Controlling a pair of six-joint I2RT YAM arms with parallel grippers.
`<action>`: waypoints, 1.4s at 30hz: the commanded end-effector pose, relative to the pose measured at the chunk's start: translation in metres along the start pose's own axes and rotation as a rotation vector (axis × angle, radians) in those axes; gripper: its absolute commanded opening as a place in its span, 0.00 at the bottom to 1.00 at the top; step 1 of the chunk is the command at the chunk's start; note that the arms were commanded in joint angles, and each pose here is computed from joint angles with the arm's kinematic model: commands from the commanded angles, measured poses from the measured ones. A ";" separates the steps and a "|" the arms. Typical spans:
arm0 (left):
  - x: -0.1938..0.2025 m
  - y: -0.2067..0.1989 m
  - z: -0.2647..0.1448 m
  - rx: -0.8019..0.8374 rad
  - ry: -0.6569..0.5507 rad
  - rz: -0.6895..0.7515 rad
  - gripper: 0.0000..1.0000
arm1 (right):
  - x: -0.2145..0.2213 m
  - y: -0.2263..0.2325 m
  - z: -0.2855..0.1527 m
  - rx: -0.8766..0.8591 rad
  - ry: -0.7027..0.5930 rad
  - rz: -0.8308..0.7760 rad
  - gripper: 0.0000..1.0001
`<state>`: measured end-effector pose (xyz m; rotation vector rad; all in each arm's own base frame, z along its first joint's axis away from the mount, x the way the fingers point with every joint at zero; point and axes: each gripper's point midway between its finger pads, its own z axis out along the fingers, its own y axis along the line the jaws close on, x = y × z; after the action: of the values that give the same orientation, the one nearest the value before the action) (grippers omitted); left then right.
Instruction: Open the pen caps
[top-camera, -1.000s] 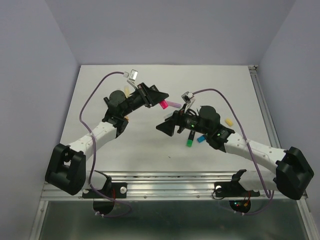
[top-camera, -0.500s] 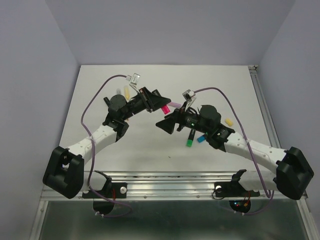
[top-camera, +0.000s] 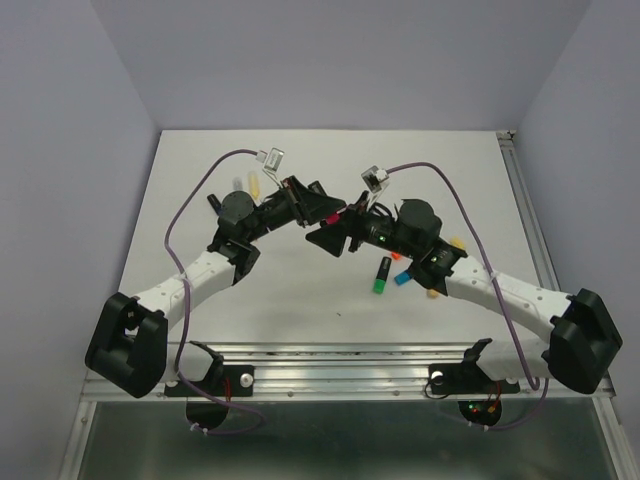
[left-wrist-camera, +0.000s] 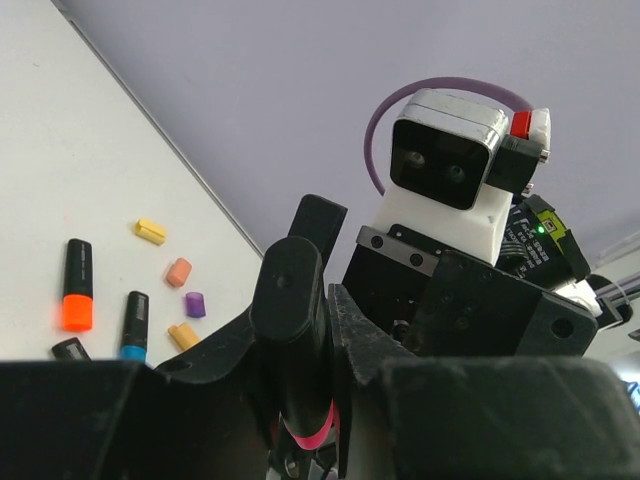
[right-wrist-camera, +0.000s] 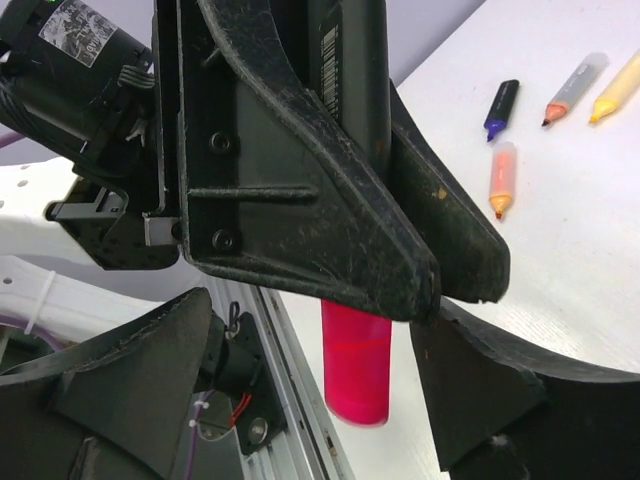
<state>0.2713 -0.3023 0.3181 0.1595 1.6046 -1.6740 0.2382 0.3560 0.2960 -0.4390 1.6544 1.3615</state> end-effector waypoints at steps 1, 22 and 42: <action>-0.002 -0.024 -0.002 0.089 -0.009 0.054 0.00 | -0.031 0.029 0.008 -0.103 -0.058 -0.015 0.81; 0.007 -0.017 0.001 0.092 0.047 0.064 0.00 | -0.031 0.033 0.009 -0.111 -0.037 -0.001 0.36; -0.149 0.085 0.023 -0.224 -0.226 0.217 0.00 | 0.101 0.046 -0.045 -0.313 0.232 0.031 0.01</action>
<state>0.2884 -0.3243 0.2968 0.3863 1.7638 -1.7284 0.2463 0.3461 0.2601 -0.4063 1.6517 1.3733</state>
